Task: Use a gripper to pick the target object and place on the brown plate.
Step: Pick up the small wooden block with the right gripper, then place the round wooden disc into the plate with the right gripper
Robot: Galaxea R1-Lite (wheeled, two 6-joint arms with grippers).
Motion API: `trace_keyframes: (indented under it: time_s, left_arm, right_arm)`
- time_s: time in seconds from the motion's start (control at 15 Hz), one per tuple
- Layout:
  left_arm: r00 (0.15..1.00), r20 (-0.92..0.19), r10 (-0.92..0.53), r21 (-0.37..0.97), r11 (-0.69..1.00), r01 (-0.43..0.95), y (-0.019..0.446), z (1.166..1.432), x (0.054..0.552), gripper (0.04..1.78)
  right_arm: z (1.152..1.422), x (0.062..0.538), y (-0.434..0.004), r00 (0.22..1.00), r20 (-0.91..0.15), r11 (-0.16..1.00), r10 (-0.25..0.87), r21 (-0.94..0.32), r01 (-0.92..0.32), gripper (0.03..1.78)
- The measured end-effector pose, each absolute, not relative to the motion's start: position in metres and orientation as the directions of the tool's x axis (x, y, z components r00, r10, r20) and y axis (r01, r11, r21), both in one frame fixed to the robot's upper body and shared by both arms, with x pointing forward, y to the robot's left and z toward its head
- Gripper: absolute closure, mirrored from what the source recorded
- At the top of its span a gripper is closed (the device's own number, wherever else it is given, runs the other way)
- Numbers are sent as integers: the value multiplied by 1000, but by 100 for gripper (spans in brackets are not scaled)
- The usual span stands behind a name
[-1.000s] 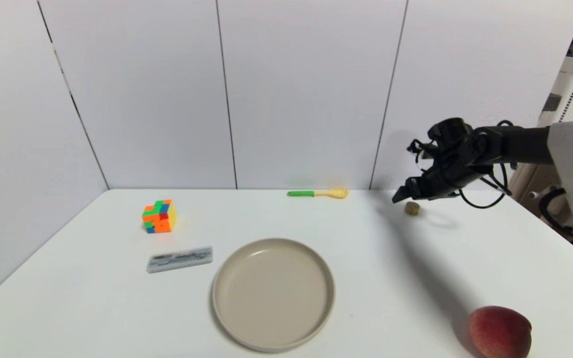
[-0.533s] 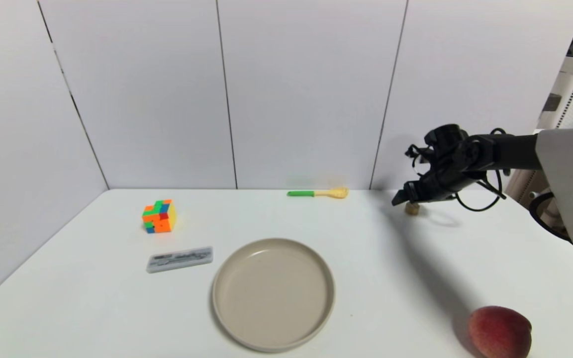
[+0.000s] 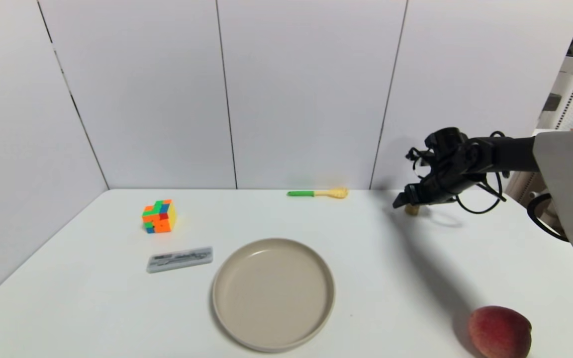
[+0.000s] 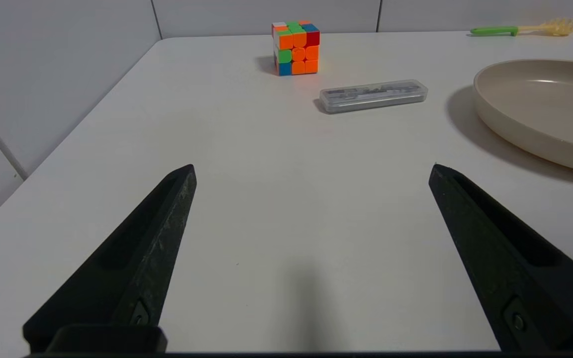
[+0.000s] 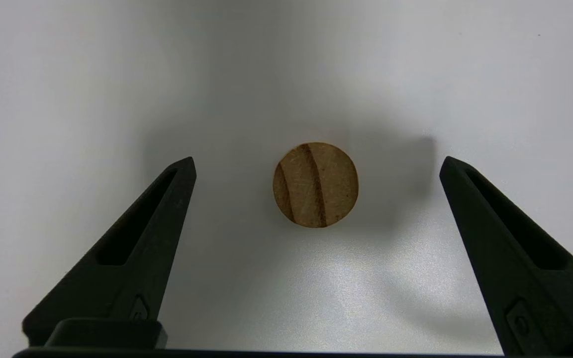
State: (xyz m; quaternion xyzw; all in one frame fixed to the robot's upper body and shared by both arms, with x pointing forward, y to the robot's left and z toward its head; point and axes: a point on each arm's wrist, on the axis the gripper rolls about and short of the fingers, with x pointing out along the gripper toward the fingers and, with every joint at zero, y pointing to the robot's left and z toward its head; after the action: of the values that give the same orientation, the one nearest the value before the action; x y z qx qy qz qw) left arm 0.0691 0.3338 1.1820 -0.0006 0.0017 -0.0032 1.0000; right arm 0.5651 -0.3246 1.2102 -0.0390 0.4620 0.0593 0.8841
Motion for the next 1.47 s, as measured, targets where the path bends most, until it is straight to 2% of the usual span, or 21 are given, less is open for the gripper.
trace_keyframes:
  time_s: [0.2,0.4,0.47,0.53,0.8,0.93,1.2,1.47]
  left_arm:
    - [1000,-3,-6,-1,1000,6,334,1182,69,13]
    - [1000,-4,-7,-1,1000,7,334,1182,69,13]
    - [1000,-3,-7,-1,1000,7,334,1182,69,13]
    - [1000,-3,-6,-1,1000,6,334,1182,69,13]
    - [1000,-4,-6,-1,1000,6,334,1182,69,13]
    - [1000,-4,-6,-1,1000,6,334,1182,69,13]
    - [1000,-3,-6,-1,1000,6,334,1182,69,13]
    - [1000,-4,-7,-1,1000,7,334,1182,69,13]
  right_arm:
    - [1207,566,-325,563,-824,990,68,-14,-139,71]
    - [1205,566,-327,559,-827,991,65,-13,-134,102]
    - [1205,566,-327,558,-827,991,65,-12,-133,128]
    - [1205,567,-327,558,-827,991,65,-13,-134,135]
    - [1207,566,-327,562,-824,990,66,-14,-137,135]
    - [1221,562,-325,581,-810,990,72,-13,-142,135]
    - [1292,529,-309,640,-759,982,121,-2,-189,135]
    - [1366,453,-243,617,-746,932,249,12,-362,135]
